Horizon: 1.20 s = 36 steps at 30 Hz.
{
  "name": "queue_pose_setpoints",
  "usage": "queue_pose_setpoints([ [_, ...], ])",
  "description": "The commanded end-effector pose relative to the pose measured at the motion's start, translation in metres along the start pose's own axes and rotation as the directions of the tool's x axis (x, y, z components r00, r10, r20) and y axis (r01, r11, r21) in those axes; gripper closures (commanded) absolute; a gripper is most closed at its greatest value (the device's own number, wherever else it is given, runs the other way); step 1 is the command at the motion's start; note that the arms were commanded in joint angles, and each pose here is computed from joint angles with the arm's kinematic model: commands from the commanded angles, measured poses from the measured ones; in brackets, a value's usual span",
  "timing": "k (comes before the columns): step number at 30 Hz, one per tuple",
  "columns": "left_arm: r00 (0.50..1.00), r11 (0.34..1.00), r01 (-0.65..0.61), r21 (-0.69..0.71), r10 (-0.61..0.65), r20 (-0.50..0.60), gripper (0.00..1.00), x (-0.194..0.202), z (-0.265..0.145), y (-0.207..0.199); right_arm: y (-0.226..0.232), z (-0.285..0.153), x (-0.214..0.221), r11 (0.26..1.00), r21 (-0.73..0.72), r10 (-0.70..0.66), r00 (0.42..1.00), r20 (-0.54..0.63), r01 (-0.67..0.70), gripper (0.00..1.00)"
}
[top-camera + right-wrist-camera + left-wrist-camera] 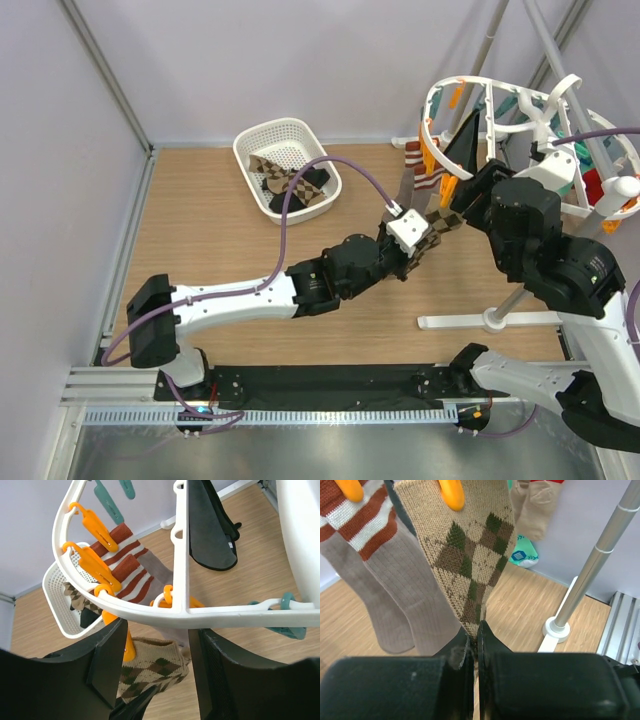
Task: Remove the socks clipped to the hanger
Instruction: Adjust the sock on the hanger.
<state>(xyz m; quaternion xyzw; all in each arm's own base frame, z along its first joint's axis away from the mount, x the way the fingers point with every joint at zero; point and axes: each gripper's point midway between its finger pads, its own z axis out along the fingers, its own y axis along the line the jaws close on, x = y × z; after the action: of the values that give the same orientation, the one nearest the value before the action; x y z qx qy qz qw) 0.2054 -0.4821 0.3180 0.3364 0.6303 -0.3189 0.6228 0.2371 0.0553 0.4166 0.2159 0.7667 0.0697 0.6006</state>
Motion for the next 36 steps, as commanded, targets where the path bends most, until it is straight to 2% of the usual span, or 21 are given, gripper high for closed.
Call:
queue_pose_setpoints([
  [1,0.999,0.998,0.044,0.035,-0.044,-0.007,1.0,0.002,0.001,-0.004,0.016,-0.003,-0.011,0.994,-0.075,0.08,0.997,0.016,-0.079,0.42],
  [8,0.998,0.997,0.066,0.038,-0.066,-0.002,0.99,0.004,0.008,0.0,0.037,-0.013,-0.005,0.977,-0.192,0.081,0.995,-0.053,-0.09,0.41],
  [13,0.996,0.995,0.094,0.027,-0.094,-0.002,1.0,0.001,0.011,0.004,0.04,-0.008,0.0,0.977,-0.19,0.084,0.994,-0.063,-0.095,0.41],
  [16,0.984,0.983,0.176,0.051,-0.176,-0.001,1.0,-0.005,0.012,0.006,0.04,-0.01,0.011,0.974,-0.213,0.055,0.994,-0.092,-0.073,0.41],
  [19,0.963,0.96,0.269,0.071,-0.269,-0.011,0.99,-0.012,0.012,0.015,0.038,-0.014,0.031,0.957,-0.291,-0.057,0.992,-0.111,0.023,0.37],
  [24,0.924,0.917,0.382,0.112,-0.381,-0.033,1.0,-0.018,0.01,0.015,0.002,-0.037,0.044,0.937,-0.345,-0.087,0.994,-0.071,0.057,0.32],
  [31,0.863,0.85,0.504,0.154,-0.504,-0.046,0.99,-0.031,0.008,0.02,-0.024,-0.028,0.106,0.929,-0.351,-0.175,0.975,-0.14,0.117,0.11],
  [34,0.845,0.827,0.532,0.179,-0.533,-0.046,1.0,-0.041,0.006,0.017,-0.025,-0.02,0.13,0.921,-0.38,-0.15,0.98,-0.133,0.09,0.04],
  [35,0.84,0.822,0.54,0.181,-0.541,-0.049,1.0,-0.042,0.006,0.017,-0.017,-0.018,0.126,0.91,-0.408,-0.116,0.989,-0.093,0.068,0.02],
  [36,0.837,0.819,0.544,0.181,-0.544,-0.056,1.0,-0.042,0.007,0.016,-0.021,-0.011,0.144,0.909,-0.41,-0.128,0.987,-0.1,0.077,0.0],
])
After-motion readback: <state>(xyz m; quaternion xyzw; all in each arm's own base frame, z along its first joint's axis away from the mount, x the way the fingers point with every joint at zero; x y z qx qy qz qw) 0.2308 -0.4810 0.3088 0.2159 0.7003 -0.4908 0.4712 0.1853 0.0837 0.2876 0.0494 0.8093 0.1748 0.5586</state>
